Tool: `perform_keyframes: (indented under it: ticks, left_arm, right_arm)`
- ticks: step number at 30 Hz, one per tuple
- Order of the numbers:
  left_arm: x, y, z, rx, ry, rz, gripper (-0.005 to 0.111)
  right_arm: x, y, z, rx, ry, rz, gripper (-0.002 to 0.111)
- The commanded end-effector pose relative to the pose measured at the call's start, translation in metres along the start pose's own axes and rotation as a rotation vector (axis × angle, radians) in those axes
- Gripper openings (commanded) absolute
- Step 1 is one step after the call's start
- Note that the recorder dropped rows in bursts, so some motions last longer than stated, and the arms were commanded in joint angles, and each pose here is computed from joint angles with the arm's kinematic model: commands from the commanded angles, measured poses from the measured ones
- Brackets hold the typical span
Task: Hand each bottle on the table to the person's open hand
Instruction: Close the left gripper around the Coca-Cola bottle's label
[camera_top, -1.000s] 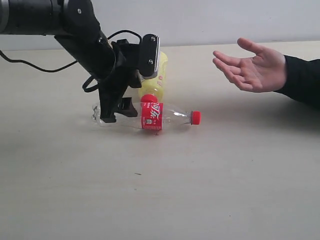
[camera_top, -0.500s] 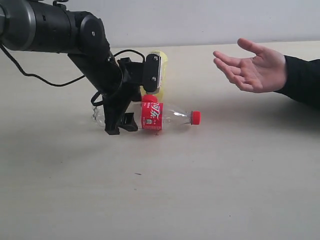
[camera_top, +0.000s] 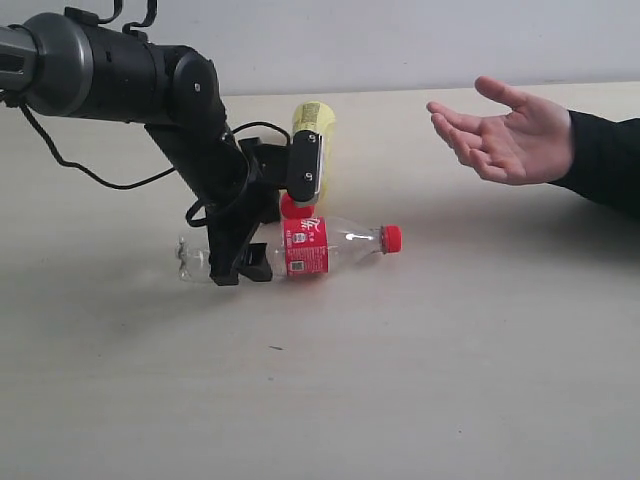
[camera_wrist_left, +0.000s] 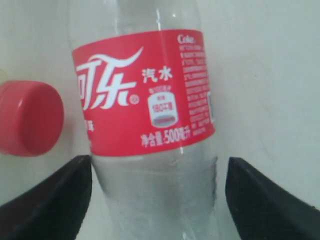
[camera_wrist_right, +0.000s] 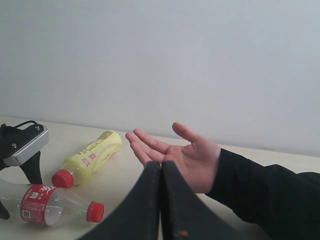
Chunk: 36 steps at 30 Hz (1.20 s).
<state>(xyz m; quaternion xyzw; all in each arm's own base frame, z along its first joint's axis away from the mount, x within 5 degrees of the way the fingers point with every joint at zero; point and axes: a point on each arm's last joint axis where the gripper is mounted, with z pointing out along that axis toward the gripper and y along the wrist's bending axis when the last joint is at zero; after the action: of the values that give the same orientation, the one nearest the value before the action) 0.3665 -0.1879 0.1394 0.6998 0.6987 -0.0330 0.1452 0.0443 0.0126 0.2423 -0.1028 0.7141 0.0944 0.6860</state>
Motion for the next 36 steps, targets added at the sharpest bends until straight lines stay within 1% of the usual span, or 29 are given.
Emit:
perform_keyframes:
  ticks: [1, 18, 23, 36]
  left_arm:
    - [-0.0016, -0.0013, -0.002, 0.011, -0.004, -0.042, 0.071]
    - [-0.0012, -0.0028, -0.002, 0.028, 0.002, -0.049, 0.071]
    - [-0.0012, -0.0028, -0.002, 0.028, 0.002, -0.112, 0.071]
    - [-0.0016, -0.0005, -0.002, 0.003, -0.003, -0.125, 0.072]
  right_arm:
    - [0.0011, -0.0001, 0.0002, 0.002, -0.007, 0.0, 0.0]
    - [0.0014, -0.0001, 0.0002, 0.002, -0.003, 0.0, 0.0]
    - [0.0014, -0.0001, 0.0002, 0.002, -0.003, 0.0, 0.0]
    - [0.0014, -0.0001, 0.0002, 0.002, -0.003, 0.0, 0.0]
